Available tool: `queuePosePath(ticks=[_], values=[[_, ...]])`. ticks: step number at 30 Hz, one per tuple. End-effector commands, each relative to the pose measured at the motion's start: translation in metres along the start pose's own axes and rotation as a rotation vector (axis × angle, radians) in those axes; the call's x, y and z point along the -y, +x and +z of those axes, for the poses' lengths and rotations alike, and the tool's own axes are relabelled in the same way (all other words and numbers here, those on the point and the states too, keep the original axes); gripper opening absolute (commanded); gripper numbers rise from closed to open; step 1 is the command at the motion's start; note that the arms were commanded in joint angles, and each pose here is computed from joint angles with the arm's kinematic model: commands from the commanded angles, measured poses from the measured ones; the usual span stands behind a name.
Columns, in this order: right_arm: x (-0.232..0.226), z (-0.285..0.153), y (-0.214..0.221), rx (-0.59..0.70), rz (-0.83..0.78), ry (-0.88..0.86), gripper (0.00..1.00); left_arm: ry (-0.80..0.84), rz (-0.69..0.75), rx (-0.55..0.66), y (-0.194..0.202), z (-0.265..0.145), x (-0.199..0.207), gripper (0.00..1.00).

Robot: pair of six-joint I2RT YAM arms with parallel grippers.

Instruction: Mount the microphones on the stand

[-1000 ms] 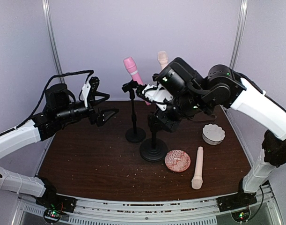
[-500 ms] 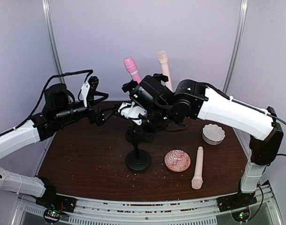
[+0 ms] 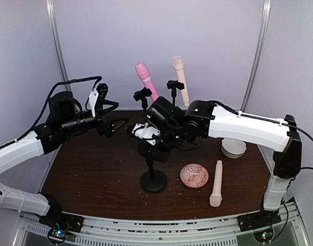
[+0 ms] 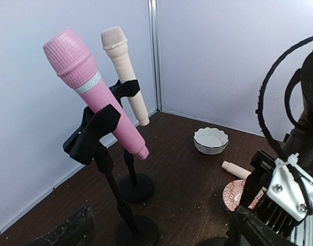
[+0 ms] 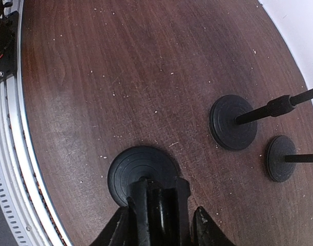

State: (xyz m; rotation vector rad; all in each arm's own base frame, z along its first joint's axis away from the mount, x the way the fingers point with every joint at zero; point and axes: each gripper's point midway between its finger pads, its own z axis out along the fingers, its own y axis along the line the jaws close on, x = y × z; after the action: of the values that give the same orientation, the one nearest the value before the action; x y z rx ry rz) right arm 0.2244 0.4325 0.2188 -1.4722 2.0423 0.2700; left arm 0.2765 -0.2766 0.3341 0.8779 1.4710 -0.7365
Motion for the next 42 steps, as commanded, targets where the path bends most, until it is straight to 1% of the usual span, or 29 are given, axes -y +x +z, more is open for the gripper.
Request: queuePosePath(ticks=[1, 2, 9, 12, 13, 15, 18, 22, 26, 27, 30, 34, 39, 42], values=[[0.004, -0.004, -0.024, 0.097, -0.009, -0.015, 0.34, -0.012, 0.036, 0.059, -0.023, -0.004, -0.003, 0.93], [0.005, -0.005, -0.024, 0.096, -0.009, -0.014, 0.36, -0.011, 0.035, 0.057, -0.023, -0.003, -0.003, 0.93], [0.01, -0.019, -0.015, 0.086, 0.006, 0.011, 0.66, -0.003, 0.036, 0.061, -0.024, -0.004, -0.001, 0.93], [0.01, -0.032, -0.003, 0.042, 0.06, 0.015, 0.76, -0.006, 0.039, 0.063, -0.025, -0.005, -0.001, 0.93], [0.01, -0.04, 0.001, 0.025, 0.088, 0.017, 0.77, -0.008, 0.042, 0.065, -0.025, -0.006, -0.001, 0.93], [0.013, -0.057, 0.01, 0.02, 0.156, 0.046, 0.78, -0.01, 0.044, 0.064, -0.025, -0.006, -0.001, 0.93], [0.017, -0.073, 0.038, 0.023, 0.273, 0.1, 0.77, -0.011, 0.042, 0.065, -0.026, -0.006, -0.002, 0.93], [0.029, -0.075, 0.103, -0.043, 0.492, 0.226, 0.75, -0.005, 0.029, 0.063, -0.025, -0.005, -0.001, 0.92], [0.021, -0.065, 0.167, -0.129, 0.685, 0.252, 0.74, 0.008, -0.011, 0.031, -0.023, 0.001, -0.002, 0.92], [0.015, -0.06, 0.187, -0.164, 0.728, 0.251, 0.74, 0.014, -0.016, 0.025, -0.022, 0.002, -0.002, 0.96], [0.002, -0.053, 0.225, -0.232, 0.809, 0.241, 0.74, 0.025, -0.012, 0.034, -0.021, 0.003, 0.0, 0.98], [-0.013, -0.046, 0.264, -0.325, 0.875, 0.225, 0.74, 0.016, 0.004, 0.057, -0.024, -0.001, 0.0, 0.98], [-0.025, -0.041, 0.295, -0.384, 0.91, 0.212, 0.75, 0.016, 0.007, 0.056, -0.025, -0.001, 0.001, 0.98], [-0.028, -0.032, 0.305, -0.407, 0.923, 0.198, 0.75, 0.019, 0.006, 0.058, -0.025, -0.001, 0.001, 0.98]])
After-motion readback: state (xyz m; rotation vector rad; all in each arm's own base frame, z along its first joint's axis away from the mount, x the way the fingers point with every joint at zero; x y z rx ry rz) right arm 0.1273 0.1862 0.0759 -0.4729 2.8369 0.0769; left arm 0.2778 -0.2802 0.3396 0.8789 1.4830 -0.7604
